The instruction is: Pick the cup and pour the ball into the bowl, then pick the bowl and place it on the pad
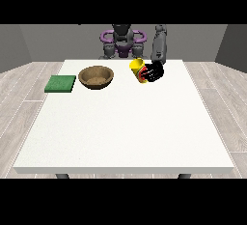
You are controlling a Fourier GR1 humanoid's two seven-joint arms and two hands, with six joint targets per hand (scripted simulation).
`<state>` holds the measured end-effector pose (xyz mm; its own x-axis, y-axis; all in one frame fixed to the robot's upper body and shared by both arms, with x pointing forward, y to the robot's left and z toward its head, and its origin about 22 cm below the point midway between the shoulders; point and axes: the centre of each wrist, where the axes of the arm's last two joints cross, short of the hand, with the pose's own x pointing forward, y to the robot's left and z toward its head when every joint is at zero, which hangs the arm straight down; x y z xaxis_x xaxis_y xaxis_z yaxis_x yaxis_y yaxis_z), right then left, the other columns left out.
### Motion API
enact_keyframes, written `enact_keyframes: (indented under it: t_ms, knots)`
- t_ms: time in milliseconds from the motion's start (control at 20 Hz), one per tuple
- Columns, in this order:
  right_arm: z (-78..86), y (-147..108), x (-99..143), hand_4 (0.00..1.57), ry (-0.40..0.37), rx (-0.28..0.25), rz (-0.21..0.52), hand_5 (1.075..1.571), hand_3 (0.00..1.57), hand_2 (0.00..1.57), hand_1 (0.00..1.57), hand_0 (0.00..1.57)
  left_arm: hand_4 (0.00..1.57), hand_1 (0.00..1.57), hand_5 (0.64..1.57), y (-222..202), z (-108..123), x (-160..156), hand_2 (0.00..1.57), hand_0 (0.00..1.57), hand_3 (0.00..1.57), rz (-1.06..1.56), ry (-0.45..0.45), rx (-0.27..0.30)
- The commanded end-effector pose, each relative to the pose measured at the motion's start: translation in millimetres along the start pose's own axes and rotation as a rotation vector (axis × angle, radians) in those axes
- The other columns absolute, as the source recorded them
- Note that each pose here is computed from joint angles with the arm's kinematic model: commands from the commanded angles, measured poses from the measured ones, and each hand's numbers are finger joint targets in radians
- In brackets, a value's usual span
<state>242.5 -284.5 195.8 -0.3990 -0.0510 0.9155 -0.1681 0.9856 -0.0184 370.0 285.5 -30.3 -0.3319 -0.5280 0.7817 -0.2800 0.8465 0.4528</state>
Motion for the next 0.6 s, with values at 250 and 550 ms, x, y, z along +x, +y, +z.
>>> enact_keyframes:
  t_ms: [250,550]
  knots:
    - [-14.0,-11,-14,0.28,0.039,0.010,-0.024,1.560,0.00,0.00,0.00,0.00,1.03,1.41,1.552,-46,-41,47,1.57,1.41,1.57,-0.361,-0.054,-0.032]
    - [-12.5,-9,-7,0.33,-0.008,0.062,-0.006,1.564,0.00,0.00,0.00,0.00,1.01,1.43,1.558,-63,-53,61,1.57,1.43,1.57,-0.464,-0.036,0.015]
